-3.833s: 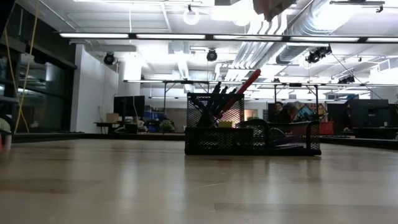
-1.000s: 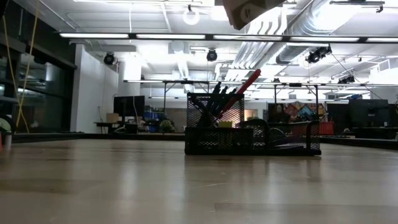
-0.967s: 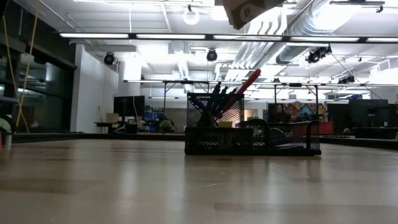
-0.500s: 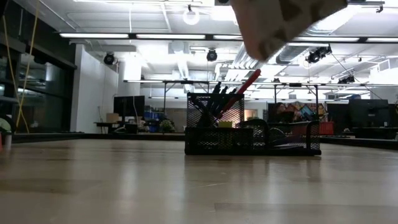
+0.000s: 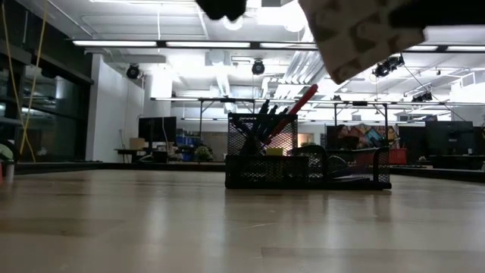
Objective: Pick and place office supplies into organizer
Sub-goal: Put the pink sticky notes into the black desk organizer
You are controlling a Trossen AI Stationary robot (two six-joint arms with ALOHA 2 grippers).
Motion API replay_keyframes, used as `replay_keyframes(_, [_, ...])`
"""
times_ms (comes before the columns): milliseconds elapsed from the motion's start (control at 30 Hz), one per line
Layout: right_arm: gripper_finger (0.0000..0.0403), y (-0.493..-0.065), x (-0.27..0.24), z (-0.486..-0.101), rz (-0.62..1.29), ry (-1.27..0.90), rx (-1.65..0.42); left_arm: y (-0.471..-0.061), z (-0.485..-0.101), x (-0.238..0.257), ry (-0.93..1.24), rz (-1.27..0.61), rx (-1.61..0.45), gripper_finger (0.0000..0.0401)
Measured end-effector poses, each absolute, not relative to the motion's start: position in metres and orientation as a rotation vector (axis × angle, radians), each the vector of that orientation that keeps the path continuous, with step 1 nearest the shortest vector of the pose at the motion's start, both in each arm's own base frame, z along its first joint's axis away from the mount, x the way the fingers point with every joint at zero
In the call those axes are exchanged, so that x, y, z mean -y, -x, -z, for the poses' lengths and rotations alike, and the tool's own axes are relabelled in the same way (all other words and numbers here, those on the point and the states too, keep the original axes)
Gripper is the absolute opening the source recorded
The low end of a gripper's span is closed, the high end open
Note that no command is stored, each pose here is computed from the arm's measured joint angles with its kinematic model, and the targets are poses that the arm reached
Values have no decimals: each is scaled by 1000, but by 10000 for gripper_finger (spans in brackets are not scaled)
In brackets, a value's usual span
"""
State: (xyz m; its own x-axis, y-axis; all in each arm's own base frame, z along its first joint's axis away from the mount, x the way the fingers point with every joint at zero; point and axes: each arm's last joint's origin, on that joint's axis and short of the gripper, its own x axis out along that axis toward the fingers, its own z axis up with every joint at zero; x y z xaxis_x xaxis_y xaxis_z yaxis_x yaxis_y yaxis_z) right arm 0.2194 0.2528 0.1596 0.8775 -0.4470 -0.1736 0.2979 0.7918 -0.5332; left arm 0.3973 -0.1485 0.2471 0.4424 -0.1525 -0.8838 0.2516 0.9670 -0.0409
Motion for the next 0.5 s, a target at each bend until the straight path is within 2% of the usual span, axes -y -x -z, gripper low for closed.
replay_keyframes(133, [1, -227, -236, -153, 464, 484, -342, -395, -225, 149, -127, 91, -1036, 185])
replay_keyframes(200, [1, -228, -227, -148, 470, 415, -388, -394, -212, 154, -157, 35, -921, 179])
replay_keyframes(367, [1, -224, -212, -140, 507, 366, -477, -391, -190, 170, 17, 304, -639, 162])
replay_keyframes(500, [0, -222, -206, -143, 537, 397, -489, -382, -169, 161, 48, 313, -533, 153])
